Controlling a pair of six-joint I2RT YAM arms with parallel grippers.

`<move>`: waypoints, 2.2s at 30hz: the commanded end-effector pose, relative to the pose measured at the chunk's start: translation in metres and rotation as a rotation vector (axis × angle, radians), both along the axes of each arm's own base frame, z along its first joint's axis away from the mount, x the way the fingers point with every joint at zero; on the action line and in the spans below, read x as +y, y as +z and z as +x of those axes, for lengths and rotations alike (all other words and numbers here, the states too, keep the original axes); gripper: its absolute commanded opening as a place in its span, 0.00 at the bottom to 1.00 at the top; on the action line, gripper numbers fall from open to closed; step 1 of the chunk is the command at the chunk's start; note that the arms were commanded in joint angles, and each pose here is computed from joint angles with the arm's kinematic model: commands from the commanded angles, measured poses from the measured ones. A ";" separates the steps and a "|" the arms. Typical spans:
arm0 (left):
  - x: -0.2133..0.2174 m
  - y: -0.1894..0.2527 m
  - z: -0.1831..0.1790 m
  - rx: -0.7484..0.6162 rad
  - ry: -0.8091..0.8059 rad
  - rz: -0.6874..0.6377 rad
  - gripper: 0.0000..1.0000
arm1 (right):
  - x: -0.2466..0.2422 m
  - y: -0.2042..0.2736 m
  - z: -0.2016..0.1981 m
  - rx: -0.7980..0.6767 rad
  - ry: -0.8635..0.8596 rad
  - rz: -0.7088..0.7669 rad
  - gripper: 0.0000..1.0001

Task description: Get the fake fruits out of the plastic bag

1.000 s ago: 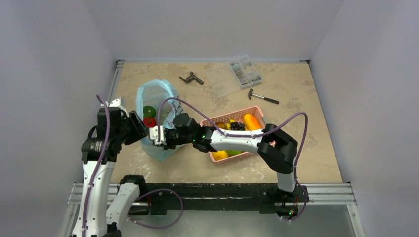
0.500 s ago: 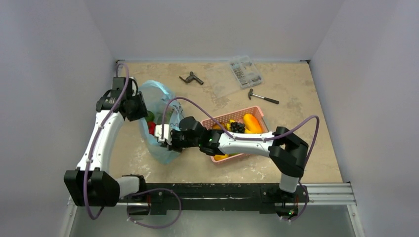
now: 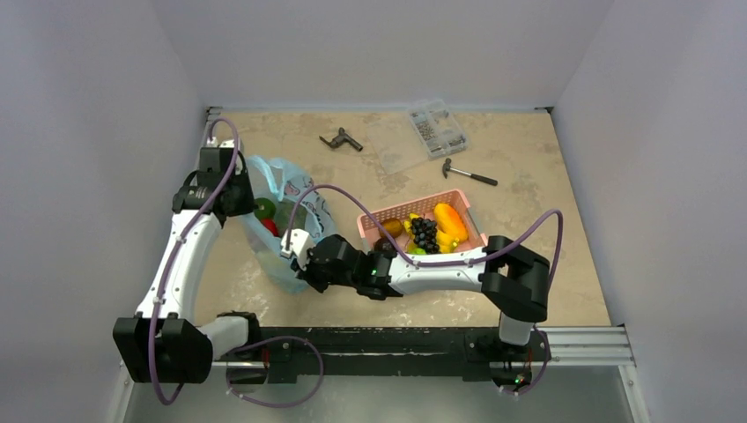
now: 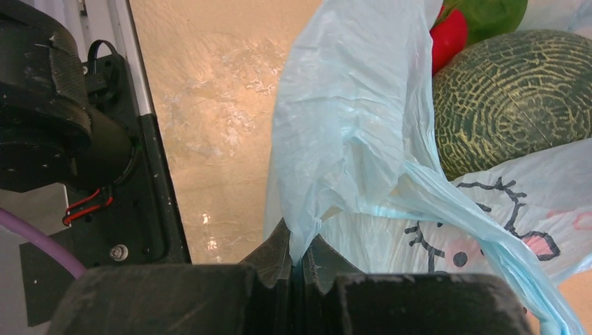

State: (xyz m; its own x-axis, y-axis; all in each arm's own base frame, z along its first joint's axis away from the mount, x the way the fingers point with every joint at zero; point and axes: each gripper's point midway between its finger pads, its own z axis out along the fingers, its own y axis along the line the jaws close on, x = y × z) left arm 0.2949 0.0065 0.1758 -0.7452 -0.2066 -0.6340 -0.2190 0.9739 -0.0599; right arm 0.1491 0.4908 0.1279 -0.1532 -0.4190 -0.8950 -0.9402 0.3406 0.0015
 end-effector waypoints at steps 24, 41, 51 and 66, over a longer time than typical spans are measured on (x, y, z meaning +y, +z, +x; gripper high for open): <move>-0.039 0.025 0.014 -0.135 -0.163 -0.168 0.00 | -0.032 0.143 0.008 0.005 -0.127 0.204 0.86; -0.055 0.008 0.002 -0.050 -0.237 -0.178 0.00 | 0.032 0.104 0.105 -0.015 -0.291 0.206 0.27; -0.058 0.003 0.000 -0.045 -0.247 -0.196 0.00 | 0.033 0.063 0.154 -0.130 -0.362 0.044 0.59; -0.057 -0.006 -0.004 -0.011 -0.229 -0.198 0.00 | -0.009 -0.008 0.166 -0.132 -0.483 -0.155 0.98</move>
State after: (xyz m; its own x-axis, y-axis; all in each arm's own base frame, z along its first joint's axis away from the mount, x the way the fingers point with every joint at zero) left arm 0.2953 -0.0327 0.1650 -0.7748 -0.1535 -0.6133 -0.0415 0.9803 -0.1930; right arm 0.3111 0.5040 0.1563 -0.2184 -0.3981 -0.8909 -0.7060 0.6948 -0.1374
